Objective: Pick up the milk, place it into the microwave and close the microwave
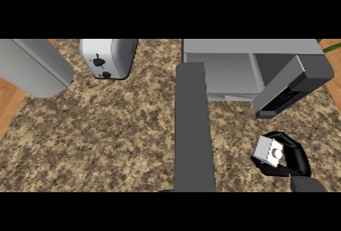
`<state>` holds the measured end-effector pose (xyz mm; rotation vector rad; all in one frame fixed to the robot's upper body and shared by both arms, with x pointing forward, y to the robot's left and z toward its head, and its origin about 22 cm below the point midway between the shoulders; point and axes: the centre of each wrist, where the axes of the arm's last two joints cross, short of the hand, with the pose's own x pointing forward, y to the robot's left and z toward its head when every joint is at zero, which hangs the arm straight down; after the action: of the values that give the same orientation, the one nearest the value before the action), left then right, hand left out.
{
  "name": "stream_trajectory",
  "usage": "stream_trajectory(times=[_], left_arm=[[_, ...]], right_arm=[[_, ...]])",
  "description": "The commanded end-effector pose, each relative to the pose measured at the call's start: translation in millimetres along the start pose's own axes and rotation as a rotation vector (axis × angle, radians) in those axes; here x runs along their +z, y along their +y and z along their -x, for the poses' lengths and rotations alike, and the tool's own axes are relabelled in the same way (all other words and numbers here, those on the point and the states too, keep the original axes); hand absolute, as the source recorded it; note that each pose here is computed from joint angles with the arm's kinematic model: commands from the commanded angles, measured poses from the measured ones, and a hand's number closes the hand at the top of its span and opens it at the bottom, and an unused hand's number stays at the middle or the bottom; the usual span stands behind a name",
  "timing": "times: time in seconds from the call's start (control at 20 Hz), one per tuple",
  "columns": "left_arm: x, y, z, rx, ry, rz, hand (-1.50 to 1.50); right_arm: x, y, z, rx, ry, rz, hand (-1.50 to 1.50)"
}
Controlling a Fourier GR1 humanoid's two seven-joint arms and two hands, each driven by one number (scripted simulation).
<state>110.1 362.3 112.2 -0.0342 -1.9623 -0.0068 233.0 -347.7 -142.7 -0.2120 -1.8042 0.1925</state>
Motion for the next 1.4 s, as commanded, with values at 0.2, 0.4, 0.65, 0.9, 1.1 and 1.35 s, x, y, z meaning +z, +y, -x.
stream_trajectory(times=[0.2,0.4,0.65,0.9,1.1,1.35], left_arm=[[3,8,15,-0.002,0.015,-0.001,-1.50],[-11,-8,-4,0.013,0.001,-0.005,-1.50],[7,5,-5,0.005,0.013,0.003,-1.50],[5,12,-9,-0.010,0.025,-0.022,-1.50],[5,20,3,0.015,0.033,-0.028,-1.50],[-5,30,-10,-0.008,0.017,-0.022,-1.50]], right_arm=[[-33,54,-8,-0.042,-0.120,0.030,1.50],[-33,53,-7,-0.112,-0.130,-0.007,1.50],[-29,71,-19,-0.207,-0.171,-0.077,1.50],[-61,96,-64,-0.144,-0.200,-0.045,1.50],[-98,106,-86,-0.086,-0.192,-0.014,1.50],[-113,116,-118,-0.063,-0.188,-0.013,1.50]])
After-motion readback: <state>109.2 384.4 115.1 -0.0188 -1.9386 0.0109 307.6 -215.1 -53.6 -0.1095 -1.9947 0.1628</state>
